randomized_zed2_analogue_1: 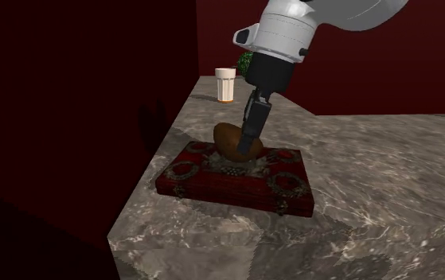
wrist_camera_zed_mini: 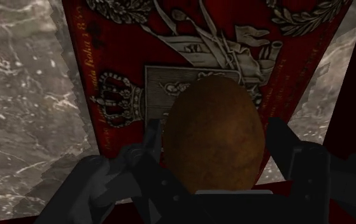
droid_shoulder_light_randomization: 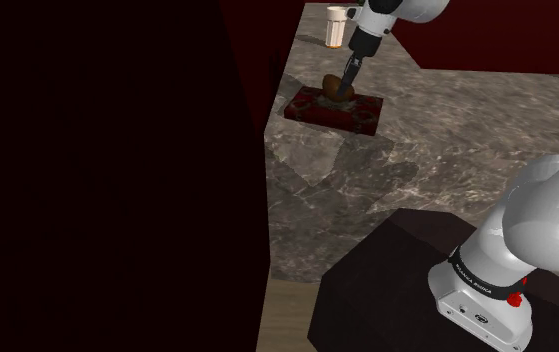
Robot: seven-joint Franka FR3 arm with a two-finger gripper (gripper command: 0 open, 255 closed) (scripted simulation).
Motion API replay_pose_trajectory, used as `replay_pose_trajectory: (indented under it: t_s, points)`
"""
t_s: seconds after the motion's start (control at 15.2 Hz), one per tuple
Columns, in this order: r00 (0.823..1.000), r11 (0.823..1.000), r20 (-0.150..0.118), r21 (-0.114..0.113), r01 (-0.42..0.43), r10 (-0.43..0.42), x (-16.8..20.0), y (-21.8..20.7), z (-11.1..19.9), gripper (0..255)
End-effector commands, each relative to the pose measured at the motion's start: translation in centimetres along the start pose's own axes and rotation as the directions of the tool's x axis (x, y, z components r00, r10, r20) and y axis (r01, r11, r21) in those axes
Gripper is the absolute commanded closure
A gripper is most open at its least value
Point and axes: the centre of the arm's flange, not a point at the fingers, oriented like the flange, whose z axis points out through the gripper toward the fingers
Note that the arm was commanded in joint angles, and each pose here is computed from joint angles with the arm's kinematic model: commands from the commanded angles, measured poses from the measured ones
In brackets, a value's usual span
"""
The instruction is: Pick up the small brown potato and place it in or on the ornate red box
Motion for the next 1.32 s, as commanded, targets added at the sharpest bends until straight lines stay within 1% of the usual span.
replay_pose_trajectory:
  t_s: [0.0,0.07,0.13,0.46,0.73,1.25]
  points:
    - [1.000,1.000,0.011,0.007,-0.003,0.003,-0.2,0.1,0.5,255]
    - [1.000,1.000,0.011,0.007,-0.003,0.003,-0.2,0.1,0.5,255]
    - [1.000,1.000,0.011,0.007,-0.003,0.003,-0.2,0.1,0.5,0]
    - [1.000,1.000,0.011,0.007,-0.003,0.003,-0.2,0.1,0.5,0]
    - [1.000,1.000,0.011,0.007,-0.003,0.003,-0.1,0.1,-4.5,0]
    - [1.000,1.000,0.011,0.007,-0.003,0.003,-0.1,0.1,-4.5,0]
